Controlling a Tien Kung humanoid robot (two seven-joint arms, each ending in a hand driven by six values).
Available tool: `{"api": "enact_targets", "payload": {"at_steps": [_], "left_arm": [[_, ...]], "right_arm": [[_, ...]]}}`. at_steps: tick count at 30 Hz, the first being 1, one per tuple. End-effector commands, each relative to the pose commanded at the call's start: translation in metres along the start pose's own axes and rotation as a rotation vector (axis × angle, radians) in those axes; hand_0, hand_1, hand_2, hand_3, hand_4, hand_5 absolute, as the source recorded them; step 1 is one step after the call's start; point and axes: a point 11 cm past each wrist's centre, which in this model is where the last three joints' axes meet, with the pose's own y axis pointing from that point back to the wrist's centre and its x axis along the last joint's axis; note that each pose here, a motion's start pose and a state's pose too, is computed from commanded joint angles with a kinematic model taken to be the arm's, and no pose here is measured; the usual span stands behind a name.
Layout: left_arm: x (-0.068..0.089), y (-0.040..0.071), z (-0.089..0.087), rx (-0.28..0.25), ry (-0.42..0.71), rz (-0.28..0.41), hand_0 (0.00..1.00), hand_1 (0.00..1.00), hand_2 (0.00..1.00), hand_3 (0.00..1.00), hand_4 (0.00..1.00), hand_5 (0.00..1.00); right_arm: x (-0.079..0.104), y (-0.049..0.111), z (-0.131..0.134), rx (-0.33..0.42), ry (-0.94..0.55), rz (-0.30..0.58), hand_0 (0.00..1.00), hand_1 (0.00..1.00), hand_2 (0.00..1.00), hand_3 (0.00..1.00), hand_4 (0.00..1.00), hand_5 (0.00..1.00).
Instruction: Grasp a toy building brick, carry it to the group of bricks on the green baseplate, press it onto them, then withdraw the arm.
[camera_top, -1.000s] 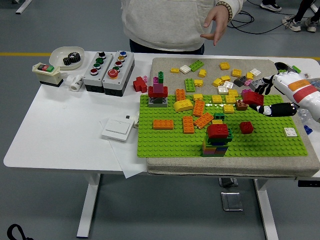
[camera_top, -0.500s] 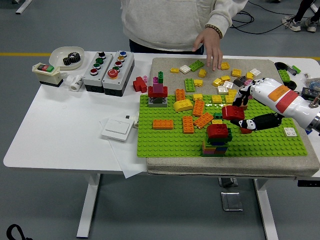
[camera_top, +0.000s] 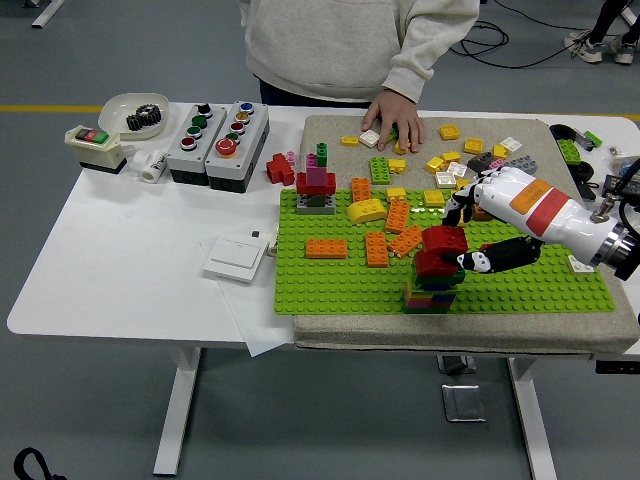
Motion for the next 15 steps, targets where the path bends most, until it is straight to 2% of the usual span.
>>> {"api": "enact_targets", "payload": {"at_steps": [15], "left_arm": [[0.0003,0.0003,0.0014,-0.002,-0.003,0.0,0.669,0.703,0.72,0.586,0.67,0.661]], "right_arm": [[-0.009,-0.0039,0.0041,-0.014,0.015,-0.021,0.616,0.422,0.474,0.435,0.755,0.393]]}}
